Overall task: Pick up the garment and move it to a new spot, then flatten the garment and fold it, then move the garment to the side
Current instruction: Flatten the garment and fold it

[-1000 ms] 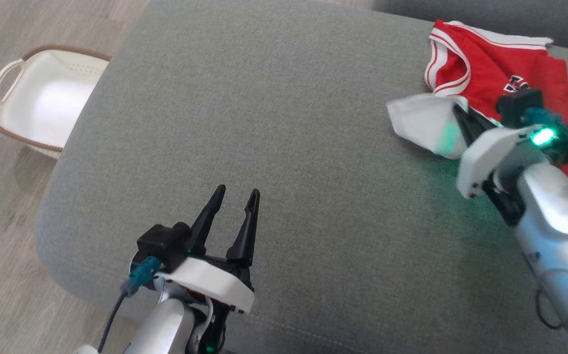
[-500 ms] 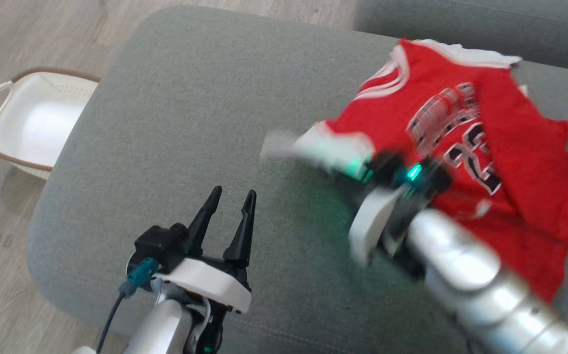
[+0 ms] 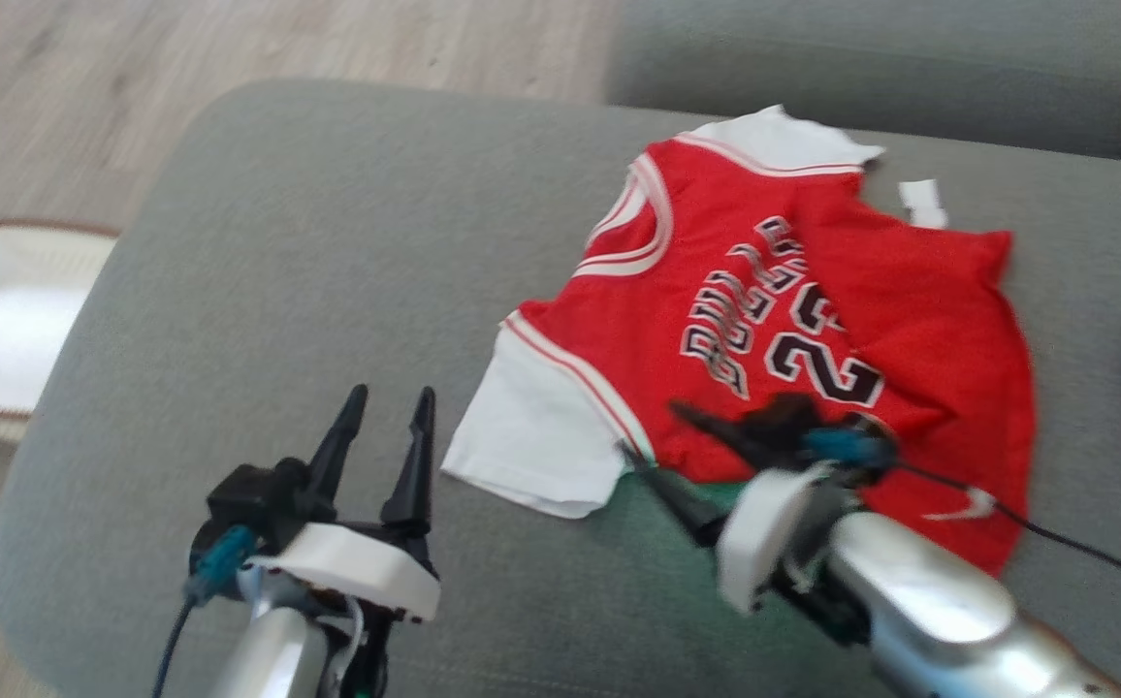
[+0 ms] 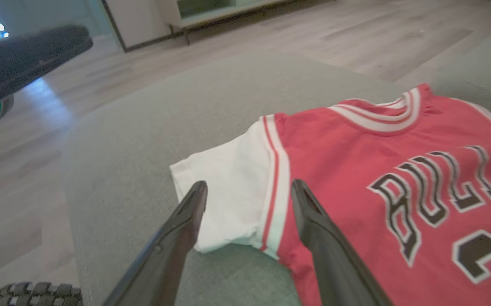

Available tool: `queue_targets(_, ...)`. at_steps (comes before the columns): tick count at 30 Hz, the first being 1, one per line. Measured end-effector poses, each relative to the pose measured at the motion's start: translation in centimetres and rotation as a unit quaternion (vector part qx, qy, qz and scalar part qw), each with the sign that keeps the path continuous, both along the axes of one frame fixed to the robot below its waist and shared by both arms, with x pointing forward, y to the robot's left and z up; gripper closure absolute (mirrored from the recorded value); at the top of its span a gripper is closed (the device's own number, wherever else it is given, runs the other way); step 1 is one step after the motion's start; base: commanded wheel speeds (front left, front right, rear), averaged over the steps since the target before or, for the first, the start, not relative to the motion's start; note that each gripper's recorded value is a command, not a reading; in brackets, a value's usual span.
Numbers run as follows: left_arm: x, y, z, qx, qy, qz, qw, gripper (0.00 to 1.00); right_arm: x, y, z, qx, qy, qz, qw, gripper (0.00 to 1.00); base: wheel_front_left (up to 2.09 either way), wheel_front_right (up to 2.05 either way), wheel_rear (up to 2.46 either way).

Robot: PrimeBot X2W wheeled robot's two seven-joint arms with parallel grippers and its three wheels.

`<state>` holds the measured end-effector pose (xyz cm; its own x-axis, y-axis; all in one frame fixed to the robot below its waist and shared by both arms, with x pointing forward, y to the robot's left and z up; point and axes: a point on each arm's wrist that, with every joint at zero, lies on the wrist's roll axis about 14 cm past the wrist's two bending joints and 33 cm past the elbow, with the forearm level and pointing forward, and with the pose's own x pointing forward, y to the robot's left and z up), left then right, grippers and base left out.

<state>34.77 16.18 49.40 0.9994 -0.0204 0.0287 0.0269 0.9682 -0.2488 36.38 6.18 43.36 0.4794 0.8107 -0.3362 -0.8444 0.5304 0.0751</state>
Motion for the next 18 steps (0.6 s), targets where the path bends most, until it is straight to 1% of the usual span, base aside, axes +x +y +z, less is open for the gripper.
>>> queue_targets(2,0.1,-0.1,0.2,0.002,-0.004,-0.003,1.000,0.00,1.4,-2.7,0.3,0.022,0.000,-0.066,0.998,0.00,0.00,0.00,0.00)
queue_targets(4,-0.1,-0.3,0.0,0.003,-0.002,-0.007,1.000,0.00,2.4,-6.2,0.4,0.038,-0.005,-0.134,0.990,0.00,0.00,0.00,0.00)
queue_targets(7,-0.5,-0.8,-0.4,0.001,0.002,-0.015,1.000,0.00,3.0,-11.6,0.4,0.064,-0.017,-0.238,0.969,0.00,0.00,0.00,0.00)
queue_targets(8,-0.5,-0.9,-0.4,0.000,0.002,-0.017,1.000,0.00,2.9,-13.1,0.5,0.067,-0.025,-0.264,0.962,0.00,0.00,0.00,0.00)
queue_targets(11,0.0,-1.0,0.3,-0.021,-0.009,-0.016,1.000,0.00,2.7,-16.5,1.6,0.052,-0.079,-0.309,0.946,0.00,0.00,0.00,0.00)
queue_targets(13,0.4,-1.2,0.7,-0.021,-0.015,-0.022,0.999,0.00,2.5,-17.8,2.9,0.075,-0.098,-0.345,0.930,0.00,0.00,0.00,0.00)
queue_targets(14,0.5,-1.5,0.8,-0.021,-0.016,-0.026,0.999,0.00,2.1,-17.9,3.3,0.082,-0.104,-0.356,0.925,0.00,0.00,0.00,0.00)
queue_targets(16,0.7,-2.0,0.9,-0.022,-0.017,-0.033,0.999,0.00,1.1,-18.1,3.6,0.090,-0.111,-0.371,0.917,0.00,0.00,0.00,0.00)
queue_targets(18,0.8,-2.1,0.9,-0.022,-0.017,-0.034,0.999,0.00,0.6,-18.3,3.6,0.088,-0.115,-0.375,0.915,0.00,0.00,0.00,0.00)
